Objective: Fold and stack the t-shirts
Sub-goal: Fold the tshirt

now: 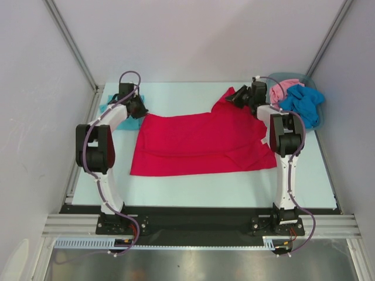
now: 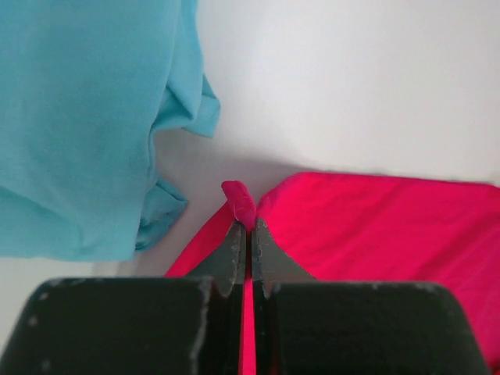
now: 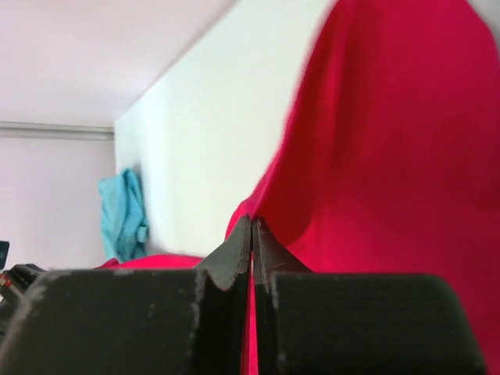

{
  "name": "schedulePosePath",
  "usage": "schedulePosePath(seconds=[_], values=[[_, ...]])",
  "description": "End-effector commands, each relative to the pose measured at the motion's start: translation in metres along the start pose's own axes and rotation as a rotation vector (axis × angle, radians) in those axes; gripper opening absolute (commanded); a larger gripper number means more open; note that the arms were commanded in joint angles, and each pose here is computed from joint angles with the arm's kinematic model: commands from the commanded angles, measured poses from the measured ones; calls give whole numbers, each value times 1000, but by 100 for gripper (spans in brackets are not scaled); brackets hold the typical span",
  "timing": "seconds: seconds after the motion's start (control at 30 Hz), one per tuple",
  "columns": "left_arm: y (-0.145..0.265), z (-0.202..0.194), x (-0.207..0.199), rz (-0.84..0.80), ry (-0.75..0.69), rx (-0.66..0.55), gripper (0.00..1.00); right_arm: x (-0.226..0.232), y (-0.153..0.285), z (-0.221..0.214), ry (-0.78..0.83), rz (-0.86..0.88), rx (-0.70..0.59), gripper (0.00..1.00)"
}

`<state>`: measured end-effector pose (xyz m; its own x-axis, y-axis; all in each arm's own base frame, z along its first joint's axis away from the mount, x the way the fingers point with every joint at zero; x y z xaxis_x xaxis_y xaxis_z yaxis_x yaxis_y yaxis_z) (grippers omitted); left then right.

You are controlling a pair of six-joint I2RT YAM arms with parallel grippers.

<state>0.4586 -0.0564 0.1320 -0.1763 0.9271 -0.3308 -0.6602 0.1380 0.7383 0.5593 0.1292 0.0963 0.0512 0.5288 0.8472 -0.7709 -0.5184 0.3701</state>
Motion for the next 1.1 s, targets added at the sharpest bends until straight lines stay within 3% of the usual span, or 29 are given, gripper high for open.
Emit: schedulePosePath(seconds=[0.0, 0.3, 0.5, 0.87, 1.07], values=[[36, 35, -21, -43, 4, -136, 0, 56, 32, 31, 102, 100, -108, 0], [70, 26, -19, -26, 18, -172, 0, 83, 82, 27, 130, 117, -180, 0], [95, 10, -9, 15, 17, -183, 0, 99, 128, 3, 144, 116, -219, 0], [120, -33, 8, 49, 41, -161, 0, 95, 200, -47, 153, 97, -242, 0], [119, -62, 17, 55, 64, -106, 0, 69, 230, -75, 172, 19, -238, 0]])
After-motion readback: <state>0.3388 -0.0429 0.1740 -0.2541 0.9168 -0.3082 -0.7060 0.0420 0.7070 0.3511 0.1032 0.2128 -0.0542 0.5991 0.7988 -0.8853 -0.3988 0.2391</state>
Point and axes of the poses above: each gripper's point midway between its finger pads, its own y axis back along the fingers, its own x axis along the line the jaws close on, z = x × y, the point moved 7 cm from there along y, back along the fingers, and after that the axes turned 4 degrees about -y, right-handed, at the moved point
